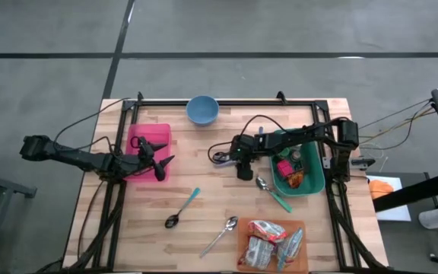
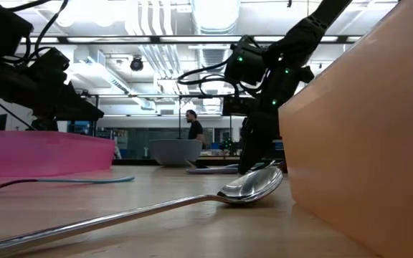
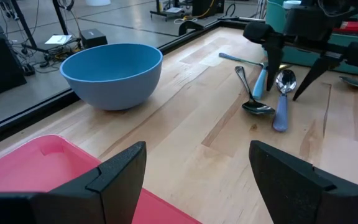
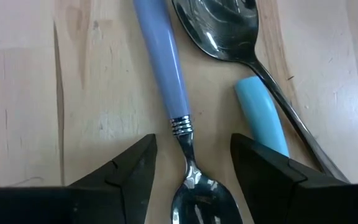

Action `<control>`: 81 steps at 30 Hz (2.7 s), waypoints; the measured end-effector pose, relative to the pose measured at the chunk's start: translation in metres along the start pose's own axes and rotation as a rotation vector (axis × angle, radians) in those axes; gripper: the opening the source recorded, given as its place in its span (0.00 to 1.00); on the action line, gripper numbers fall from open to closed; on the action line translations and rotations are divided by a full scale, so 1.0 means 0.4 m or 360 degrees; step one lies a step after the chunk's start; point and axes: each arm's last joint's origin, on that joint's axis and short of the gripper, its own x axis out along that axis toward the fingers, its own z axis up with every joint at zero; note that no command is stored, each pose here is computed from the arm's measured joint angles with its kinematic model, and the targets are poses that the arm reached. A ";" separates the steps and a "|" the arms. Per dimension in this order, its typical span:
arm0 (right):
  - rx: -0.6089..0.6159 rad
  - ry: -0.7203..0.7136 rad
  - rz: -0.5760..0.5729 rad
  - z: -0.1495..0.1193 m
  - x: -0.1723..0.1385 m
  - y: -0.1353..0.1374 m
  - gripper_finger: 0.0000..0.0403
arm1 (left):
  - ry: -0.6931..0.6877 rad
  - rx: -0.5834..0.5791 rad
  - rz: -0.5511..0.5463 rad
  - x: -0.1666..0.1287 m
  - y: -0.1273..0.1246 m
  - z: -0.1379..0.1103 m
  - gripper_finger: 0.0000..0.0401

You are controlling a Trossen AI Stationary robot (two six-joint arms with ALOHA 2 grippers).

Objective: Pick & Place Food Item
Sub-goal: Put the purple spoon into the pink bin

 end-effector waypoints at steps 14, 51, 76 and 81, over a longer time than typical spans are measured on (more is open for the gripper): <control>-0.0014 0.0004 0.0019 -0.003 0.002 0.003 0.12 | 0.0000 0.0000 0.0000 0.000 0.000 0.000 0.71; -0.0034 -0.0502 0.0078 0.076 -0.102 0.043 0.04 | 0.0006 0.0004 0.0002 0.000 0.000 -0.001 0.71; 0.0127 -0.1367 0.0155 0.198 -0.035 0.040 0.04 | 0.0027 0.0022 0.0007 0.000 0.001 -0.005 0.71; 0.0102 -0.1447 0.0211 0.240 -0.015 0.042 0.04 | 0.0027 0.0022 0.0008 0.000 0.001 -0.005 0.71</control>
